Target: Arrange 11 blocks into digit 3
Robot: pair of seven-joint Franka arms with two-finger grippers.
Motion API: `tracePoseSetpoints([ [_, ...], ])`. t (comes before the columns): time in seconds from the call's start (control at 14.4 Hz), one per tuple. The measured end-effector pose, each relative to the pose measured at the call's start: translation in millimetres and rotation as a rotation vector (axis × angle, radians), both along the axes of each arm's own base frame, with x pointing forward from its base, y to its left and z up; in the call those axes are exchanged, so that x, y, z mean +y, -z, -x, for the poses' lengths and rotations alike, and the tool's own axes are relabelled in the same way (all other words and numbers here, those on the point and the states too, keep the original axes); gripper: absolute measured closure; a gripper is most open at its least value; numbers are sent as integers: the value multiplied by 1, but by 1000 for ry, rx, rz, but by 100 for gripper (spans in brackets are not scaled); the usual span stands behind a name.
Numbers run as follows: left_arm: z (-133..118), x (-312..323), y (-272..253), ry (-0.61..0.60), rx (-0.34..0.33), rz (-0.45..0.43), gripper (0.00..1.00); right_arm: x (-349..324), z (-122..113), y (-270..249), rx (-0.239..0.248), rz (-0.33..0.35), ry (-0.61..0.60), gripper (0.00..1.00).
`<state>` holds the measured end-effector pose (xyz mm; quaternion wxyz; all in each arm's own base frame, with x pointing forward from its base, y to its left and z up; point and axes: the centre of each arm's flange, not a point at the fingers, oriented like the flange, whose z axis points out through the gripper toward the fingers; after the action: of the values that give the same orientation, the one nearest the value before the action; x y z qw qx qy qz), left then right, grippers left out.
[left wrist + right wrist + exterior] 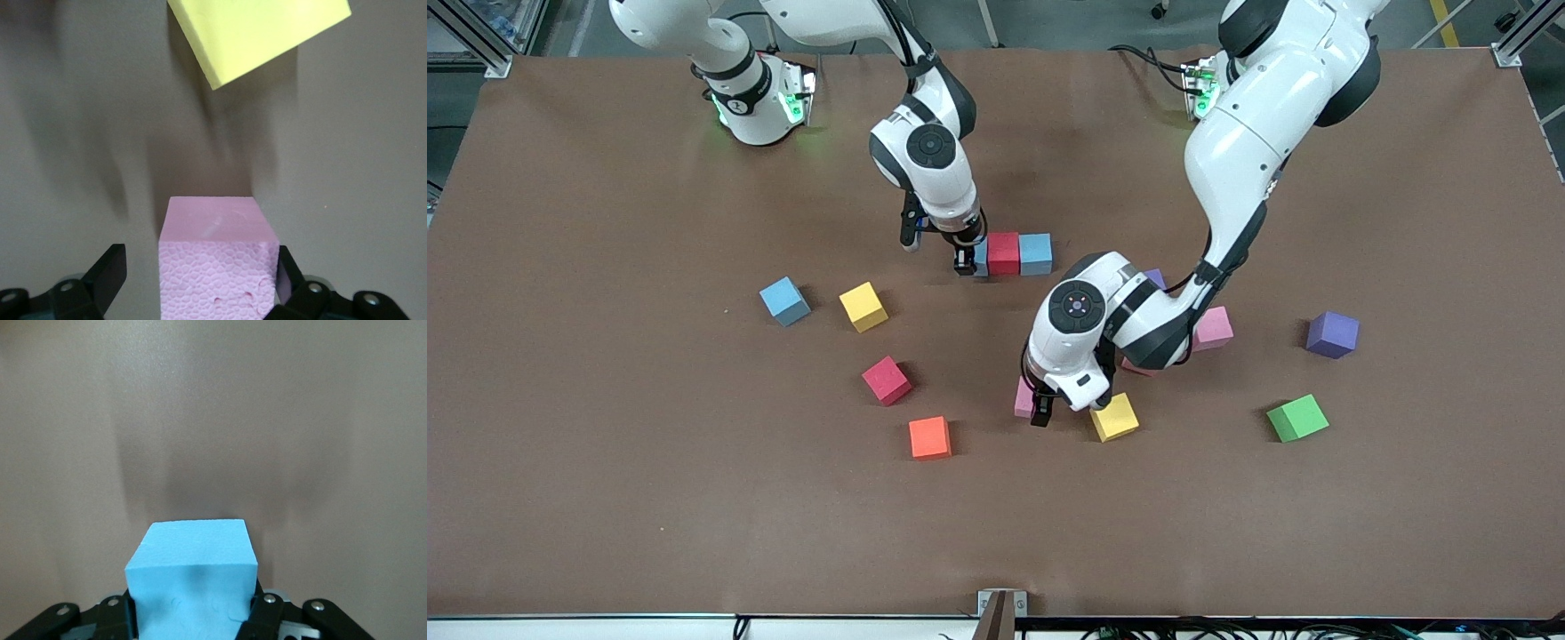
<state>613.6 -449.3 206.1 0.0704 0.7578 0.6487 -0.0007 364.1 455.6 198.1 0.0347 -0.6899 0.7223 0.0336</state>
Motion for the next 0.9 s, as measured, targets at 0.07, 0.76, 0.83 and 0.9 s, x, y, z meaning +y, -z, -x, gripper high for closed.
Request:
tracePoseSetpoints([
  [0.07, 0, 0, 2, 0, -2, 4, 7, 0, 0, 1, 1, 1, 0, 44],
  [0.76, -23, 19, -19, 36, -35, -1, 46, 2, -1, 1, 0, 0, -1, 44],
  [0.83, -25, 22, -27, 56, -37, -13, 46, 2, -1, 1, 1, 1, -1, 44],
  [0.9, -26, 25, -35, 76, -39, -24, 46, 2, -1, 1, 1, 1, -1, 44],
])
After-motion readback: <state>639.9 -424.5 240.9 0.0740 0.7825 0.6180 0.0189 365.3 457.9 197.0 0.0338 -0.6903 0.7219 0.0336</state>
